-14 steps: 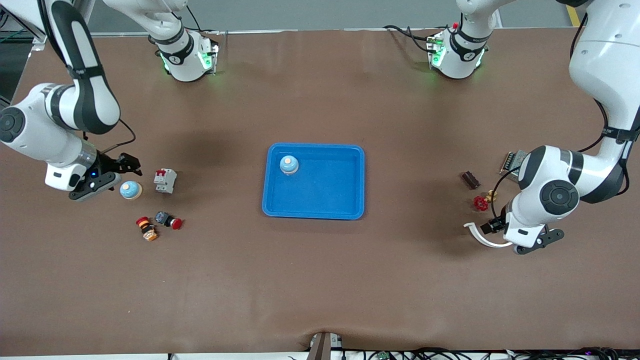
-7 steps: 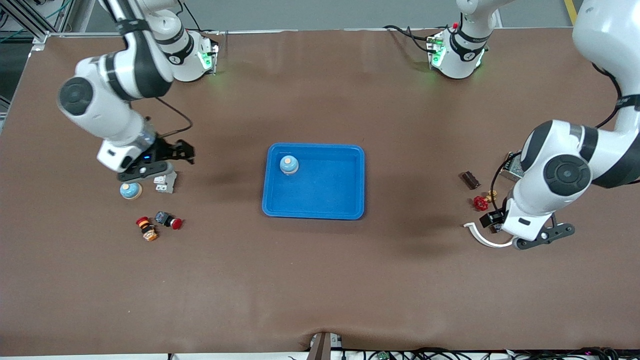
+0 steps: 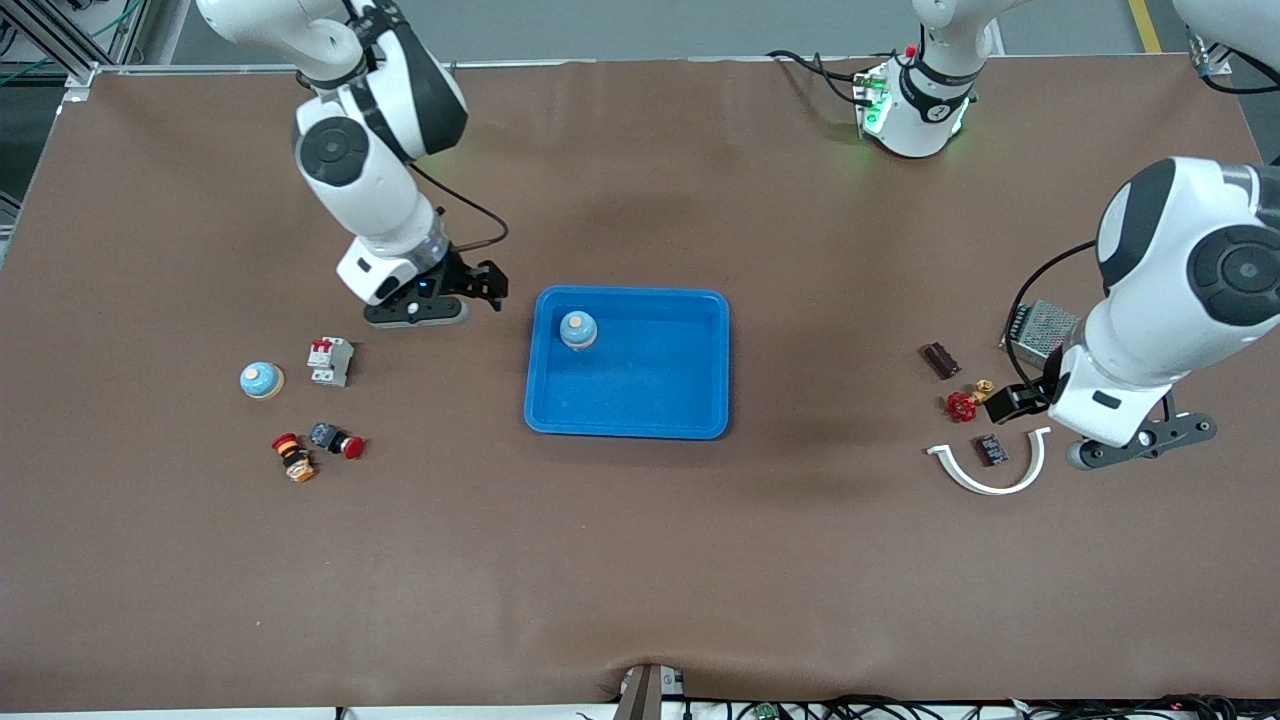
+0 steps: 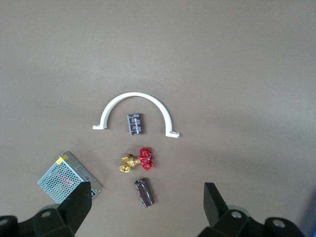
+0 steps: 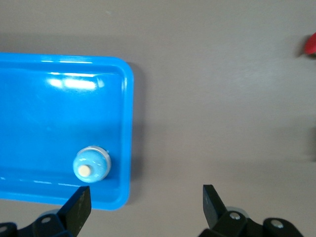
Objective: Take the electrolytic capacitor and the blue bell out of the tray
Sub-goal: 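Move the right gripper back to the tray while the left gripper withdraws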
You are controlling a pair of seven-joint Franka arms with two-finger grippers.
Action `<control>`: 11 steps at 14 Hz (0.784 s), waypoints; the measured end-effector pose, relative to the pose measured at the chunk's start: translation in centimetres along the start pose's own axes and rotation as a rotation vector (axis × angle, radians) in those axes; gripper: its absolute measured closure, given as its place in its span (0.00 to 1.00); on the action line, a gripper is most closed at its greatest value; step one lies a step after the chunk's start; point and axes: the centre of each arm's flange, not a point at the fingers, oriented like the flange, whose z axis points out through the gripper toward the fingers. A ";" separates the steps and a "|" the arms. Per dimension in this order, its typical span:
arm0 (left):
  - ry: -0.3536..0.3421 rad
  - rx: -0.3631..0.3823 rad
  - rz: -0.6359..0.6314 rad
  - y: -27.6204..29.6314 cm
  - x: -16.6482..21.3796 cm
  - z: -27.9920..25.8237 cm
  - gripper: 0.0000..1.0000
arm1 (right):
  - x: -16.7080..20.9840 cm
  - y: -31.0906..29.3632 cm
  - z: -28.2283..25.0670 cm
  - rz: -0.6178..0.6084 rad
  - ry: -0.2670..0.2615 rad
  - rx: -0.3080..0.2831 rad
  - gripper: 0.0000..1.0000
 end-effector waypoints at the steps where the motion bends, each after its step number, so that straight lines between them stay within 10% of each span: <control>1: 0.004 -0.019 0.027 0.2 -0.3 -1.0 0.00 | -0.3 -1.0 1.0 0.020 0.001 -0.001 0.00; 11: 0.001 -0.045 0.130 -4.6 -4.2 -10.2 0.00 | -3.2 -11.6 10.8 0.097 0.034 -0.099 0.00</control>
